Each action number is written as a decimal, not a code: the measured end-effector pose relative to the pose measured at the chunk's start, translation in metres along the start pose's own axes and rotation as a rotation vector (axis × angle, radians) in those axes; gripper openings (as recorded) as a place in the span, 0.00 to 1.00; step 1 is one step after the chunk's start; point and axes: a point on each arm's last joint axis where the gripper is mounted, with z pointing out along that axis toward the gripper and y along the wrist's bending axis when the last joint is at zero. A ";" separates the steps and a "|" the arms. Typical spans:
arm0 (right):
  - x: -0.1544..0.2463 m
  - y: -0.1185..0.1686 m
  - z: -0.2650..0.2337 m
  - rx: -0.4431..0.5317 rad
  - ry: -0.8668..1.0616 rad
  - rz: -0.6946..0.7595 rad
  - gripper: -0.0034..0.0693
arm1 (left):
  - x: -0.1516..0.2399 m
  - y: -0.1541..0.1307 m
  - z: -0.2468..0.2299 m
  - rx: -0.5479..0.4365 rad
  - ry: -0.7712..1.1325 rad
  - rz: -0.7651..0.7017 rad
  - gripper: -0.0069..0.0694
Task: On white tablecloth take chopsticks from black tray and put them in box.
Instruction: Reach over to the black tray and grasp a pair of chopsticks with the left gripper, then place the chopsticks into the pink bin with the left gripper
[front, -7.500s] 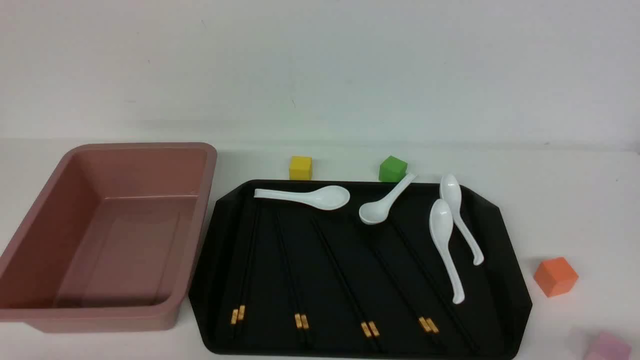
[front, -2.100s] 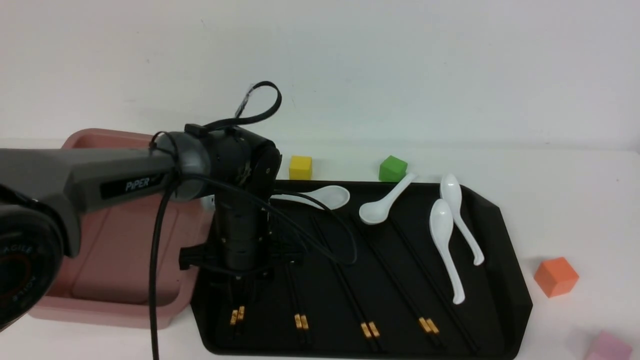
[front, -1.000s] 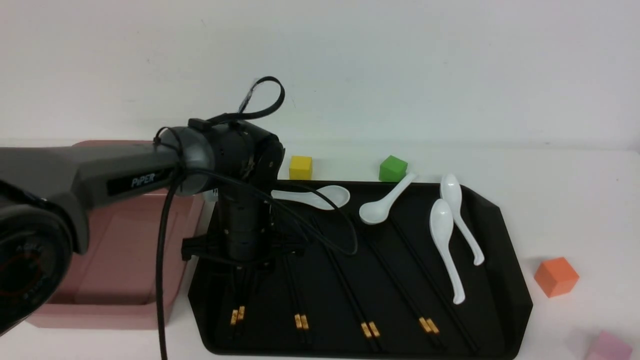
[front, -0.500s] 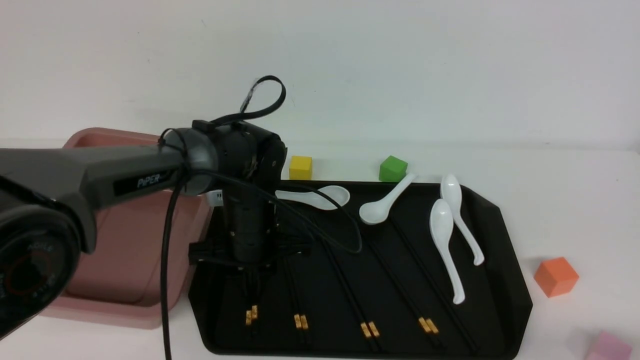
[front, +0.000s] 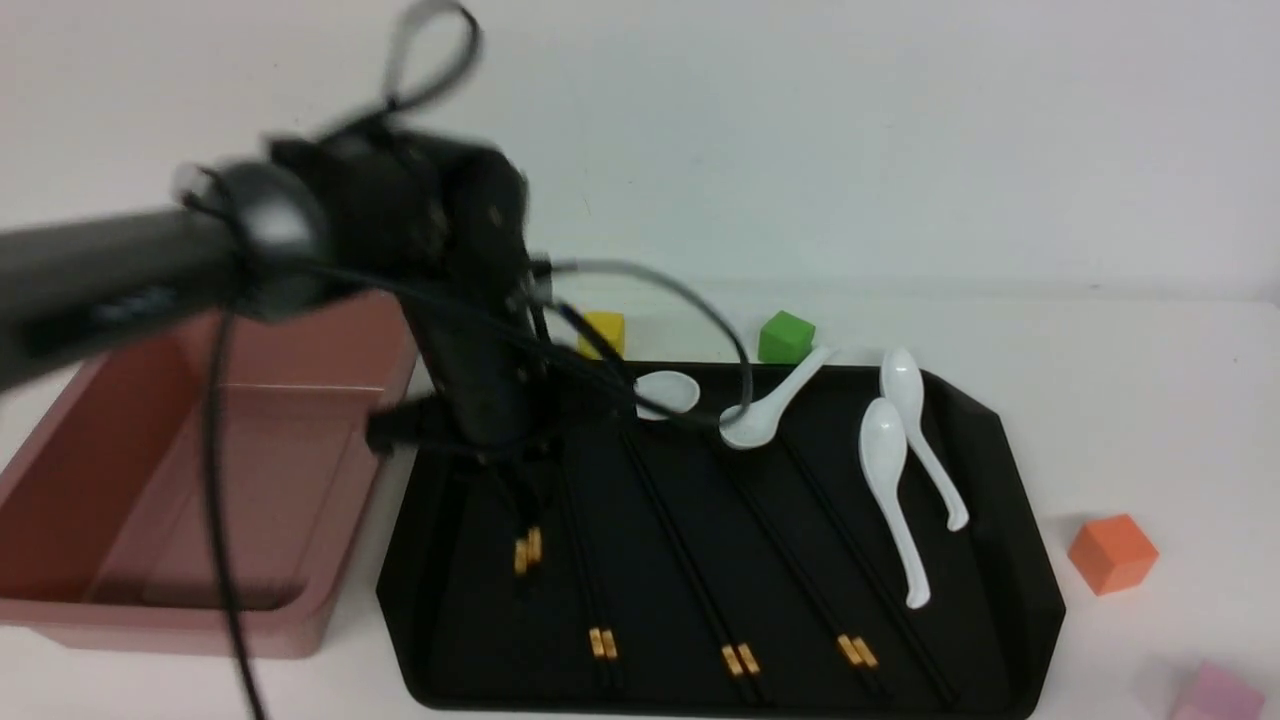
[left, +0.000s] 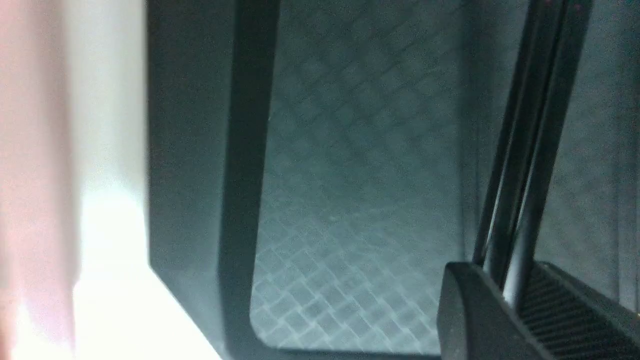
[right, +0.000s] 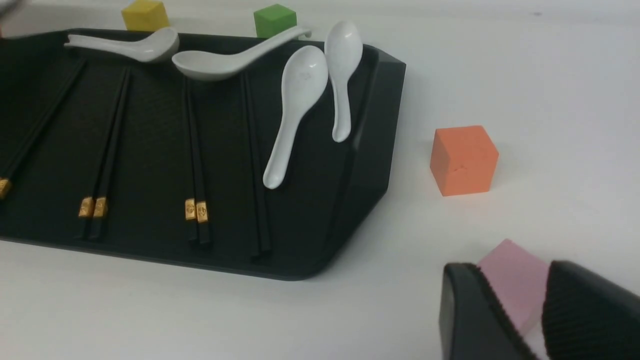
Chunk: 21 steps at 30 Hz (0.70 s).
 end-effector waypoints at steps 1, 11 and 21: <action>0.000 0.000 0.000 0.000 0.000 0.000 0.38 | 0.000 0.003 -0.013 0.004 -0.028 0.012 0.24; 0.000 0.000 0.000 0.000 0.000 0.000 0.38 | -0.032 0.129 -0.069 -0.143 -0.032 -0.003 0.24; 0.000 0.000 0.000 0.000 0.000 0.000 0.38 | -0.054 0.210 -0.007 -0.161 0.047 -0.007 0.24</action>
